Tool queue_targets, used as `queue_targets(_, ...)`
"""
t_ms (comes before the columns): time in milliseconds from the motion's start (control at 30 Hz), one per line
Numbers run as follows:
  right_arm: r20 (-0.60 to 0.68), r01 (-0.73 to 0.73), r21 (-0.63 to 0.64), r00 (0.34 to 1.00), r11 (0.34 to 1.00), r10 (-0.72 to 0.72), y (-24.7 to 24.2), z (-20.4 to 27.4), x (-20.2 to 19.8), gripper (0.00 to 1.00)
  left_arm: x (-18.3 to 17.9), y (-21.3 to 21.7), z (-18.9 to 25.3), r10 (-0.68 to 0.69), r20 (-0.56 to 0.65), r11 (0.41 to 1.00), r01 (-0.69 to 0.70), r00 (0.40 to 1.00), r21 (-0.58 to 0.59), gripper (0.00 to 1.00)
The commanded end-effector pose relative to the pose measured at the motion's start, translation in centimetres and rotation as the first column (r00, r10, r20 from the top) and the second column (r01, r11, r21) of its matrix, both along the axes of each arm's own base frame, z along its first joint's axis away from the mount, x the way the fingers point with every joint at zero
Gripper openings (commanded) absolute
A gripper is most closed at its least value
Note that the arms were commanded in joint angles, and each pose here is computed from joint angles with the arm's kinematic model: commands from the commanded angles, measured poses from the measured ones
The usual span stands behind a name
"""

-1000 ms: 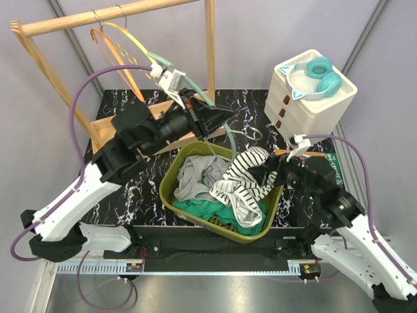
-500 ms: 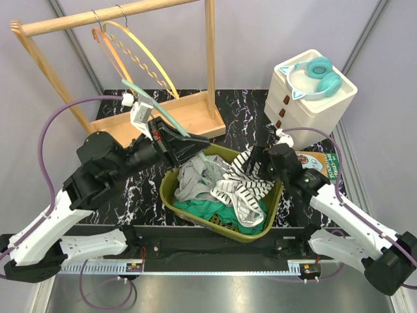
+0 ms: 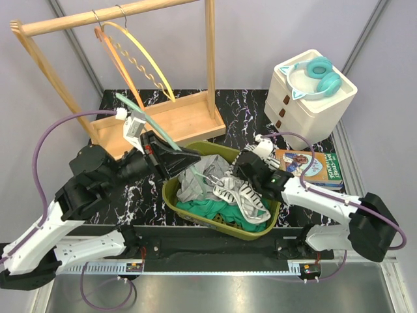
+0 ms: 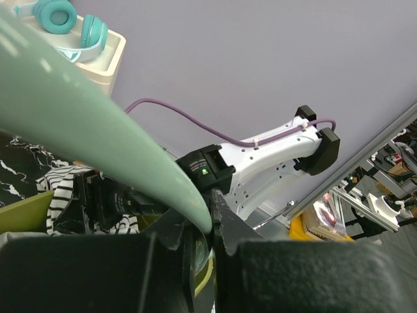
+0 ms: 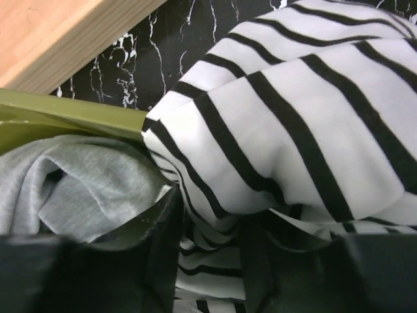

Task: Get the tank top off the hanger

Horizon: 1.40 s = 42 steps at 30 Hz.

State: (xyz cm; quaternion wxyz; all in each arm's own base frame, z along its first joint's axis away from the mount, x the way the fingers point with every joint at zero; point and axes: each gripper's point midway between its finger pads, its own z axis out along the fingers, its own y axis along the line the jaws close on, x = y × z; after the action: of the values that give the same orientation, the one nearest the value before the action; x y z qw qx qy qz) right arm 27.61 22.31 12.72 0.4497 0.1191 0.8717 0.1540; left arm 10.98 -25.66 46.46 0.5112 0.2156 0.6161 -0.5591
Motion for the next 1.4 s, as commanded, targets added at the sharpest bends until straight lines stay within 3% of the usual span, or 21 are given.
queue_targets(0, 0.134, 0.060, 0.073, 0.989, 0.996, -0.069, 1.2, 4.1, 2.2, 0.34, -0.8, 1.4, 1.8, 0.011, 0.049, 0.998, -0.009, 0.999, -0.057, 0.00)
queue_targets(67, 0.167, 0.006, 0.079, 0.986, 0.997, -0.019, 2.0, 6.1, 2.3, 0.14, -0.8, 1.7, 1.4, 0.020, 0.042, 0.999, -0.018, 0.999, -0.049, 0.00)
queue_targets(167, 0.232, -0.105, 0.074, 0.969, 0.992, 0.085, 2.7, 9.7, 1.5, 0.00, -0.8, 1.9, 1.1, 0.026, 0.038, 0.999, -0.024, 0.999, -0.045, 0.00)
queue_targets(333, 0.379, -0.330, 0.116, 0.887, 0.937, 0.265, 3.7, 18.2, -1.3, 0.00, -0.7, 1.9, 0.8, 0.030, 0.032, 0.999, -0.029, 0.999, -0.037, 0.00)
queue_targets(467, 0.491, -0.538, 0.155, 0.770, 0.829, 0.407, 5.3, 26.2, -4.7, 0.00, -0.6, 1.8, 0.9, 0.033, 0.031, 0.999, -0.032, 0.999, -0.038, 0.00)
queue_targets(633, 0.600, -0.665, 0.171, 0.656, 0.727, 0.458, 5.4, 33.3, -7.9, 0.00, -0.8, 2.3, 1.4, 0.037, 0.041, 0.998, -0.035, 0.998, -0.052, 0.00)
queue_targets(800, 0.618, -0.767, 0.162, 0.570, 0.621, 0.542, 6.2, 34.1, -10.5, 0.00, -1.4, 3.3, 2.2, 0.045, 0.060, 0.996, -0.040, 0.997, -0.080, 0.00)
queue_targets(900, 0.605, -0.808, 0.164, 0.536, 0.566, 0.589, 6.5, 32.4, -11.9, 0.00, -1.7, 3.6, 2.4, 0.041, 0.071, 0.996, -0.034, 0.997, -0.086, 0.00)
queue_targets(1000, 0.603, -0.871, 0.149, 0.455, 0.468, 0.655, 6.7, 30.3, -14.2, 0.00, -1.8, 3.7, 2.6, 0.040, 0.075, 0.996, -0.033, 0.996, -0.088, 0.00)
queue_targets(1100, 0.547, -0.844, 0.167, 0.509, 0.509, 0.664, 6.3, 26.3, -13.7, 0.05, -2.0, 3.4, 2.7, 0.022, 0.068, 0.996, -0.016, 0.997, -0.092, 0.00)
queue_targets(1233, 0.407, -0.693, 0.182, 0.699, 0.698, 0.588, 5.4, 19.4, -9.9, 0.08, -2.3, 2.7, 3.1, -0.014, 0.066, 0.993, 0.021, 0.998, -0.115, 0.00)
queue_targets(1367, 0.238, -0.603, 0.148, 0.791, 0.784, 0.564, 5.6, 14.3, -7.7, 0.19, -2.0, 2.0, 3.4, -0.028, 0.050, 0.991, 0.034, 0.998, -0.131, 0.00)
